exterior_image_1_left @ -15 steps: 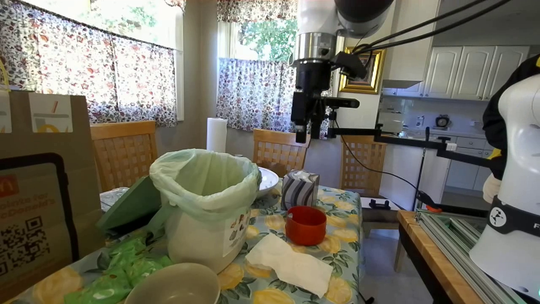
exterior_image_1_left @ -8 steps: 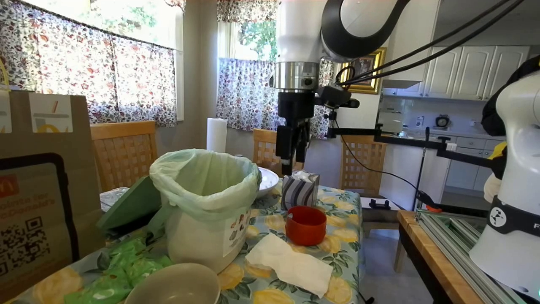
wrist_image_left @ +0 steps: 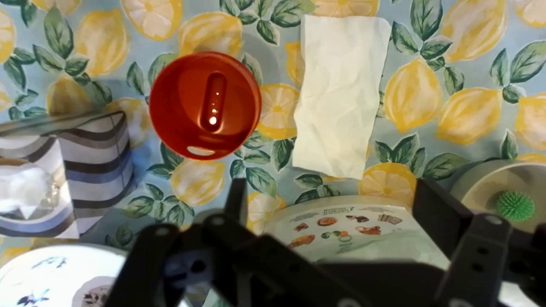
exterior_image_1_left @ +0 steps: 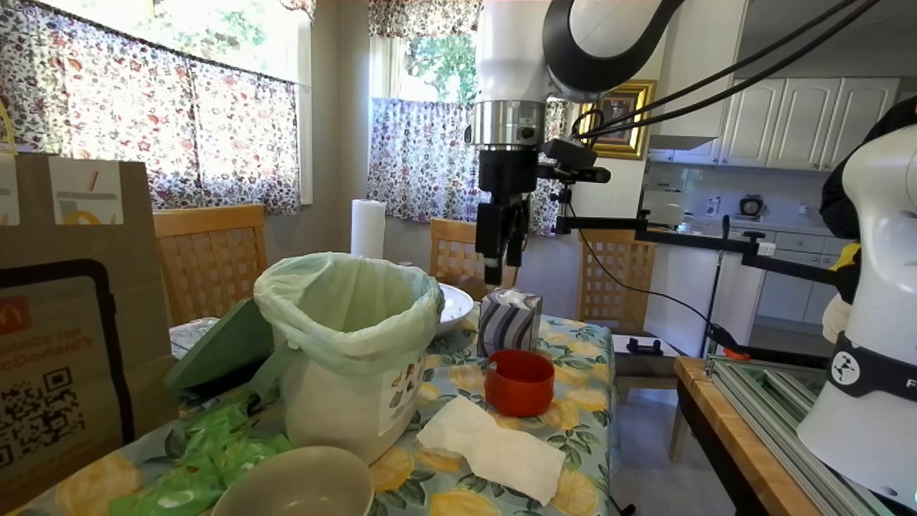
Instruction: Put the white napkin in the red lid then tilt the lid over the bin to the throw the napkin in.
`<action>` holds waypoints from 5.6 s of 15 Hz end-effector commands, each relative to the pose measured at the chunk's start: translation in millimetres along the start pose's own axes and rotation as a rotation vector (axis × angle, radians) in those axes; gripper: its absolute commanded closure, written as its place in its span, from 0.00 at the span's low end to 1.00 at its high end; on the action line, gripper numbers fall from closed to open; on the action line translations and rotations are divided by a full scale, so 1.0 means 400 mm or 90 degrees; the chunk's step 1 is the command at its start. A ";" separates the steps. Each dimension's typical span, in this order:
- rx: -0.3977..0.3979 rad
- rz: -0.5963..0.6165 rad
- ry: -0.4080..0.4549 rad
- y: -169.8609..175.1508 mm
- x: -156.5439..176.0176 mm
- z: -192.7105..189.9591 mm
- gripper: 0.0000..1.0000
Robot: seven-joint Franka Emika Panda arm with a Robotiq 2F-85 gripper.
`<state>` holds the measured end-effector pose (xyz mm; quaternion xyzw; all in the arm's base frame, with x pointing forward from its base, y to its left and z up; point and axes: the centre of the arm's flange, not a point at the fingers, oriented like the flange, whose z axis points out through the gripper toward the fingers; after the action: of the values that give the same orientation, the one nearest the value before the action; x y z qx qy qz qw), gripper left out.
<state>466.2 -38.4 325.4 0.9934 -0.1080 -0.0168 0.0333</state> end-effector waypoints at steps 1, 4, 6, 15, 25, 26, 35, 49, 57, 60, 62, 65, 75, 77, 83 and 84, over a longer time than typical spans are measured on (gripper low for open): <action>0.018 -0.039 -0.028 -0.033 -0.003 0.073 0.00; 0.003 -0.043 -0.037 -0.077 0.008 0.144 0.00; -0.023 -0.037 -0.034 -0.099 0.020 0.194 0.00; -0.053 -0.011 -0.030 -0.157 0.043 0.379 0.00; -0.036 -0.019 0.014 -0.159 0.105 0.499 0.00; -0.035 -0.018 0.011 -0.161 0.109 0.510 0.00; -0.042 -0.014 0.011 -0.176 0.140 0.572 0.25; -0.016 0.074 -0.029 -0.226 0.076 0.515 0.00; -0.074 0.083 -0.024 -0.262 0.062 0.556 0.00; -0.075 0.091 -0.049 -0.285 0.034 0.537 0.00; -0.077 0.098 -0.069 -0.298 0.015 0.522 0.00; -0.099 0.093 -0.076 -0.306 0.005 0.541 0.00; -0.094 0.109 -0.040 -0.255 0.063 0.588 0.03; -0.100 0.113 -0.037 -0.247 0.069 0.599 0.28; -0.102 0.121 -0.054 -0.236 0.060 0.602 0.70; -0.099 0.118 -0.057 -0.240 0.053 0.588 0.78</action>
<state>496.7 33.1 79.9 0.9724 -0.1975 -0.0641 0.1069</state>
